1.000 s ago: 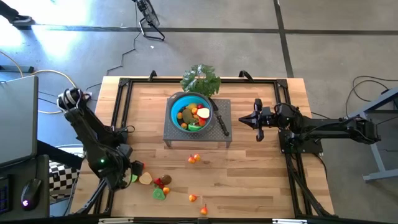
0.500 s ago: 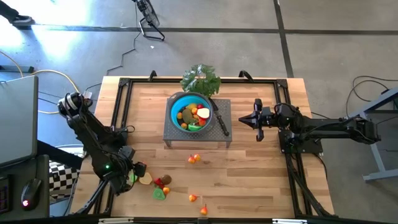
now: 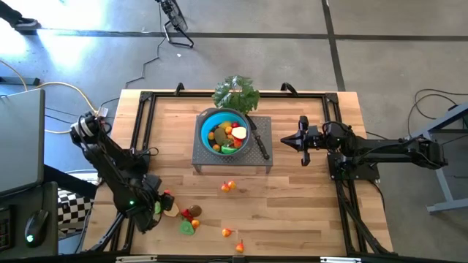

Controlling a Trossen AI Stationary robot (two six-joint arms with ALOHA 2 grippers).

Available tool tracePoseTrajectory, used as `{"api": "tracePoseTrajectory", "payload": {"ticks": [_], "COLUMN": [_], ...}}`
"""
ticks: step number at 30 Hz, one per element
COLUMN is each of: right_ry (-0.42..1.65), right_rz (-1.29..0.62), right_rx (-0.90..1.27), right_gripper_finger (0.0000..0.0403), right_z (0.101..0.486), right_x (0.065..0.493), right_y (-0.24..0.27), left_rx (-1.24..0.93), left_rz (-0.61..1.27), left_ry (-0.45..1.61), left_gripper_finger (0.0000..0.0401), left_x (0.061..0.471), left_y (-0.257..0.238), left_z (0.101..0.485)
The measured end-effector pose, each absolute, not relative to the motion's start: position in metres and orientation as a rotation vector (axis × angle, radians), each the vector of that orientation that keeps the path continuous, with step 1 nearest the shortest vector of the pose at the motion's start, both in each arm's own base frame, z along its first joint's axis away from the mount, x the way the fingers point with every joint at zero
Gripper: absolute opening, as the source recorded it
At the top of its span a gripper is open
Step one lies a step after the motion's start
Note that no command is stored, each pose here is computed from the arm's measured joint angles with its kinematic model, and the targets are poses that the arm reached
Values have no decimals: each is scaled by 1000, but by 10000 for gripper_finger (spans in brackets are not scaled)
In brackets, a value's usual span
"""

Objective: Pick & Place Fruit
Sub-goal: Put the strawberry into the blue strainer bowl on the shelf

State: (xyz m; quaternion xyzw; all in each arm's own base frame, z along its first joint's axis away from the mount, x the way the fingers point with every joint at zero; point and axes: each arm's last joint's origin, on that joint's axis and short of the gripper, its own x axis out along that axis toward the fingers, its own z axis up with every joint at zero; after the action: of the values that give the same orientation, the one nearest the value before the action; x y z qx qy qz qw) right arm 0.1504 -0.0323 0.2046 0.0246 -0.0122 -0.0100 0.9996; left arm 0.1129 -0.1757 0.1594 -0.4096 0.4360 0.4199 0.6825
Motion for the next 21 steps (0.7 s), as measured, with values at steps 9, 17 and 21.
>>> {"api": "tracePoseTrajectory", "payload": {"ticks": [9, 17, 21], "right_ry": [-24, -23, -22], "right_rz": [-20, -20, -20], "right_rx": [49, 46, 46], "right_gripper_finger": [2, 2, 2], "right_z": [205, 205, 204], "right_x": [150, 150, 150], "right_y": [-32, -32, -32], "left_rx": [-926, -906, -896], "left_rz": [963, 948, 952], "left_ry": [954, 887, 879], "left_gripper_finger": [303, 303, 303], "left_x": [116, 119, 119], "left_y": [-180, -182, -182], "left_z": [151, 146, 144]}}
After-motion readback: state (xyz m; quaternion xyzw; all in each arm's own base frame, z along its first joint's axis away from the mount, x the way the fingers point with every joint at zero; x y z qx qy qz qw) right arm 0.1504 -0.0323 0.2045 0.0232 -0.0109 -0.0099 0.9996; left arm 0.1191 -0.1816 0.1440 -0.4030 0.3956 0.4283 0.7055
